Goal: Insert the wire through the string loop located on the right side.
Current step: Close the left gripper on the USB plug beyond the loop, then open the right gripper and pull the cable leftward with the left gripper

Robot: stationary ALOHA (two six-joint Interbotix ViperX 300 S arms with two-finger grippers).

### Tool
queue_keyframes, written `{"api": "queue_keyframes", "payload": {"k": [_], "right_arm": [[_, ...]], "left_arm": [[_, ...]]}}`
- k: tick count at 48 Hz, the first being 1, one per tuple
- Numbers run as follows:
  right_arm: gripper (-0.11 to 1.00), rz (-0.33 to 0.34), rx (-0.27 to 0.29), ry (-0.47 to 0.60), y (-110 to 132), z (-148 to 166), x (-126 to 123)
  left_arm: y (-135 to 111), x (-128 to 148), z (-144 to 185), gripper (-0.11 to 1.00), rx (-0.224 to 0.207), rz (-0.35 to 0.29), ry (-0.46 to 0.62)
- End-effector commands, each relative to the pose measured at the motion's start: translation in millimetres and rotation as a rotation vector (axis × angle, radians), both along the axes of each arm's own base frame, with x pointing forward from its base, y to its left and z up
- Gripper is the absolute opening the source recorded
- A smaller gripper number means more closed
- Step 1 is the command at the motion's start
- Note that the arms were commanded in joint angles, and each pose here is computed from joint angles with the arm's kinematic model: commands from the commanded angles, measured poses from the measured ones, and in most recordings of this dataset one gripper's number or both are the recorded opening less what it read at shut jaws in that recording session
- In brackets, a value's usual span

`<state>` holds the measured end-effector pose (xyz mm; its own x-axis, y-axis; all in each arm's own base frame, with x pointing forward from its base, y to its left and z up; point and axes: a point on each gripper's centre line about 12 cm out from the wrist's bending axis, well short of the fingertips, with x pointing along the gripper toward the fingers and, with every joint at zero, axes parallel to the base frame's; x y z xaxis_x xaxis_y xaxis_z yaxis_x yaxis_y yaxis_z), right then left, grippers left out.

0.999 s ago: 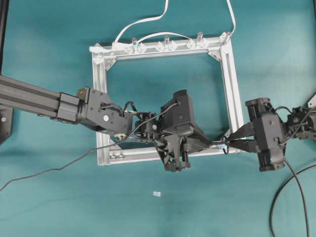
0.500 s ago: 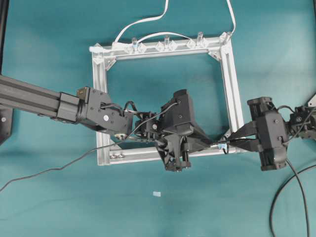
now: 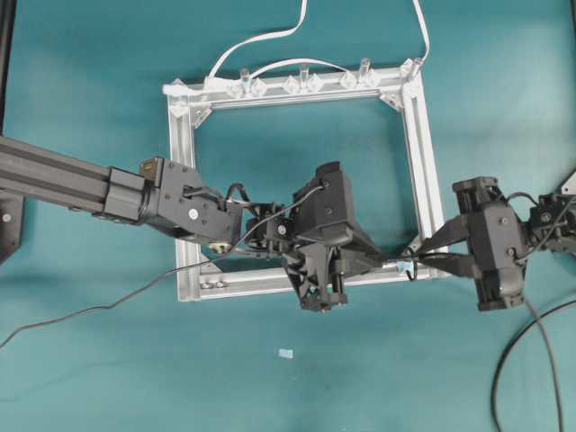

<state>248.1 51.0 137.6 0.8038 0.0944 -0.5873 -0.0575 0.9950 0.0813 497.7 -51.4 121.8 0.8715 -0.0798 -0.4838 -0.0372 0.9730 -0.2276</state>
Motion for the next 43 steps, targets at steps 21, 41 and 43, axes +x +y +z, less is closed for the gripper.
{"api": "queue_keyframes", "payload": {"k": [21,41,43], "right_arm": [[0.91,0.027,0.017,0.044,1,-1,-13],[0.91,0.022,0.013,0.028,0,0,-16],[0.91,0.021,0.014,0.028,0,0,-16]], "left_arm": [[0,3,20,0.23,0.001,-0.002,-0.043],[2,-11,29,0.23,0.004,-0.004,0.012],[3,-16,33,0.23,0.004,-0.004,0.021]]}}
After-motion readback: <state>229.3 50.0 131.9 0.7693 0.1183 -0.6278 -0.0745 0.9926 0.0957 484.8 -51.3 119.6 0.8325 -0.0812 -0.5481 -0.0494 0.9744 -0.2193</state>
